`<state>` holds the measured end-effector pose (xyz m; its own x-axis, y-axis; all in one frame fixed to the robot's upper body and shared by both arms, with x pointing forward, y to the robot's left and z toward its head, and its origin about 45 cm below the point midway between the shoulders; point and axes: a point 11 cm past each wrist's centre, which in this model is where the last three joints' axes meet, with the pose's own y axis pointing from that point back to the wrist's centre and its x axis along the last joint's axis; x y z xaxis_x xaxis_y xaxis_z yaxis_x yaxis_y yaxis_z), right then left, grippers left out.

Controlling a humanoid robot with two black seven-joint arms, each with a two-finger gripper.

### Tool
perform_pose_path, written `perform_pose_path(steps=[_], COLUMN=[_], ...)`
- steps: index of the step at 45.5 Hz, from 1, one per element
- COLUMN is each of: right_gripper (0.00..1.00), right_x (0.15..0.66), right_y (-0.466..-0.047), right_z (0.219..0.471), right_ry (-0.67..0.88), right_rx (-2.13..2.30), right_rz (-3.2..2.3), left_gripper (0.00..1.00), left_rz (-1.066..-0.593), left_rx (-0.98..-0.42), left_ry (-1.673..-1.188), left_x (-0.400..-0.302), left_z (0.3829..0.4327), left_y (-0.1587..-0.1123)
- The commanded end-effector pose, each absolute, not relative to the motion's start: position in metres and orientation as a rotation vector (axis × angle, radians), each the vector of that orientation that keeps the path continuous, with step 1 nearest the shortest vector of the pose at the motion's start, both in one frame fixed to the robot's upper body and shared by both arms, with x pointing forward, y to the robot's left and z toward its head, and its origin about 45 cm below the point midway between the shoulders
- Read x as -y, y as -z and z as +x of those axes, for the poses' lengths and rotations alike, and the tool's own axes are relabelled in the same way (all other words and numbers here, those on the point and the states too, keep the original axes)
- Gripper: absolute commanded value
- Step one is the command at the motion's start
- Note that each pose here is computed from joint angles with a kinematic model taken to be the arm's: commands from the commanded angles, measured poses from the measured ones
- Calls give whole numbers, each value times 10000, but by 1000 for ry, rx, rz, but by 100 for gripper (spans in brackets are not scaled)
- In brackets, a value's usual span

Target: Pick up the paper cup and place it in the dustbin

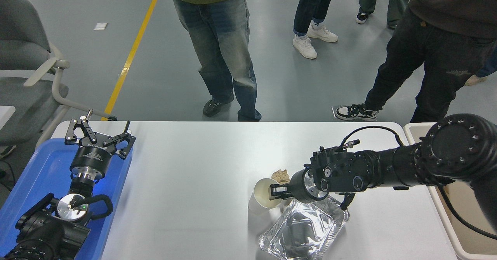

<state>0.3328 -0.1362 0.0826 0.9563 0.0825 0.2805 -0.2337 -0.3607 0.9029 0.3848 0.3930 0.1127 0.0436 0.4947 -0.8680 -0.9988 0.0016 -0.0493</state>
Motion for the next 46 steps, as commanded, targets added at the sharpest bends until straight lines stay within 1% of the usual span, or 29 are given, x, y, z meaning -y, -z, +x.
perform_pose_path(steps=[1,4,7,9,11,12,13,20,22,23,29,37,41,42,46], right_gripper=[0,0,0,0,0,0,0,0,0,0,0,0,0,0,0], right_x=[1366,1390,1394,1395,1391,1391,1393,1379,1379,1383,1364,1319,1280,1272,1245], right_y=[-875,-879,-900,-902,-920,-927,-930,-976,-1002,-1015,-1104,-1402,-1645,-1714,-2039], right_z=[3372,3377,3395,3377,3375,3369,3363,3336,3341,3344,3323,3386,3388,3381,3418], right_ry=[-341,-345,-352,-350,-355,-357,-356,-359,-365,-366,-358,-386,-383,-384,-416], right_rx=[114,109,110,100,93,88,84,58,52,51,30,10,-2,-8,-15], right_rz=[1901,1890,1886,1884,1881,1880,1878,1874,1870,1867,1863,1843,1832,1828,1799], left_gripper=[99,99,99,99,99,99,99,99,99,99,99,99,99,99,99], left_rz=[-851,-850,-851,-850,-851,-850,-851,-851,-850,-851,-851,-849,-850,-849,-849], left_rx=[-783,-784,-783,-784,-783,-784,-783,-783,-784,-783,-783,-785,-784,-785,-785], left_ry=[-1384,-1385,-1384,-1385,-1384,-1385,-1384,-1384,-1385,-1384,-1384,-1384,-1383,-1384,-1384], left_x=[-3929,-3931,-3929,-3931,-3929,-3931,-3929,-3929,-3931,-3929,-3929,-3930,-3928,-3930,-3930], left_z=[3848,3842,3848,3842,3848,3842,3848,3848,3842,3848,3848,3842,3848,3842,3842], left_y=[-1127,-1121,-1127,-1121,-1127,-1121,-1127,-1127,-1121,-1127,-1127,-1120,-1126,-1120,-1120])
